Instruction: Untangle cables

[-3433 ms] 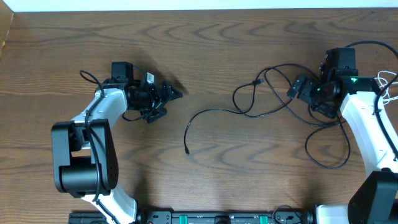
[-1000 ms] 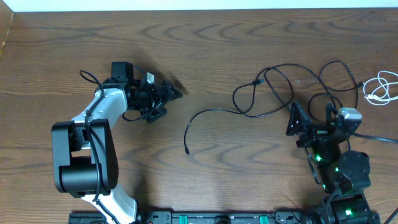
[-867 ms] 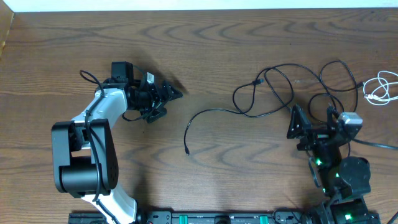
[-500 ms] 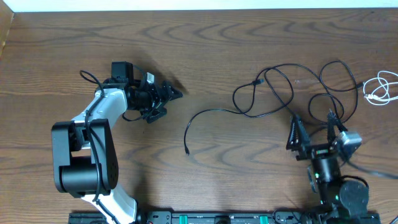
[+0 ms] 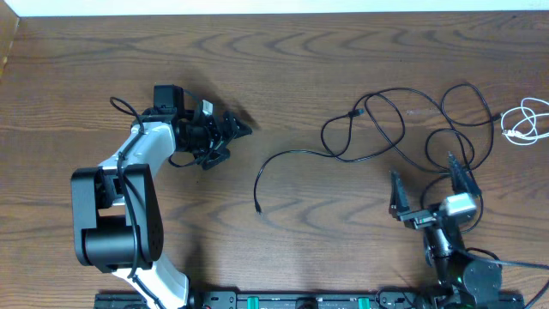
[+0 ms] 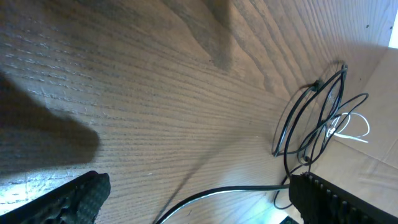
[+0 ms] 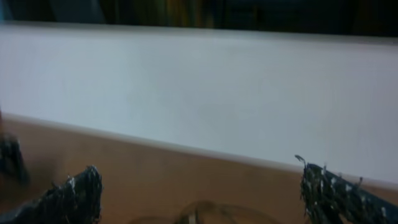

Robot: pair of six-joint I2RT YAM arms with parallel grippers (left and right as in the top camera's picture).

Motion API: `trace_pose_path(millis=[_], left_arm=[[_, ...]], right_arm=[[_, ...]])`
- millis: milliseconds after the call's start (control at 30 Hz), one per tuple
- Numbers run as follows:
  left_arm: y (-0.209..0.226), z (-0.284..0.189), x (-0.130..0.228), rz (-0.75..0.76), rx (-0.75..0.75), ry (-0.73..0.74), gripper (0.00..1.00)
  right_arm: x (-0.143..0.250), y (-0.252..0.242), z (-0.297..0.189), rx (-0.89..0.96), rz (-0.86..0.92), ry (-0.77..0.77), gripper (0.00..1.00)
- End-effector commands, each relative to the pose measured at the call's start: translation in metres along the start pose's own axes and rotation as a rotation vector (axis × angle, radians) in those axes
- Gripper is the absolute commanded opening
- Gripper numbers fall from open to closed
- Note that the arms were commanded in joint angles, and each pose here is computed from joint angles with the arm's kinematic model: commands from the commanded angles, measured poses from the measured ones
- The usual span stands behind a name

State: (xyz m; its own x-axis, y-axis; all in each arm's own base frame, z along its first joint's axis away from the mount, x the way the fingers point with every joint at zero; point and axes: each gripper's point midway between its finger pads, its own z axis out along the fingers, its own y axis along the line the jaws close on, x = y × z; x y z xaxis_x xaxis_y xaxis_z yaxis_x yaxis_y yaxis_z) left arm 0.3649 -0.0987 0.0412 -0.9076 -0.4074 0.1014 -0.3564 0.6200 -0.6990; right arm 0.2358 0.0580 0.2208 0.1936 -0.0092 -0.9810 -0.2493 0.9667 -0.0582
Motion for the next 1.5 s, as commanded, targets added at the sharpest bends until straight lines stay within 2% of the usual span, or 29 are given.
trace_pose_path(millis=[0,200,1467], left_arm=[[-0.007,-0.005,-0.007,0.022,0.003,-0.025,0.98],[-0.007,-0.005,-0.007,0.022,0.003,-0.025,0.98],[-0.007,-0.005,-0.007,0.022,0.003,-0.025,0.98]], right_arm=[[0.019,-0.003,-0.001,0.018,-0.03,0.075,0.99],[0.065,-0.003,-0.009,0.02,-0.02,0.267,0.99],[0.063,-0.003,-0.009,0.02,-0.02,0.26,0.99]])
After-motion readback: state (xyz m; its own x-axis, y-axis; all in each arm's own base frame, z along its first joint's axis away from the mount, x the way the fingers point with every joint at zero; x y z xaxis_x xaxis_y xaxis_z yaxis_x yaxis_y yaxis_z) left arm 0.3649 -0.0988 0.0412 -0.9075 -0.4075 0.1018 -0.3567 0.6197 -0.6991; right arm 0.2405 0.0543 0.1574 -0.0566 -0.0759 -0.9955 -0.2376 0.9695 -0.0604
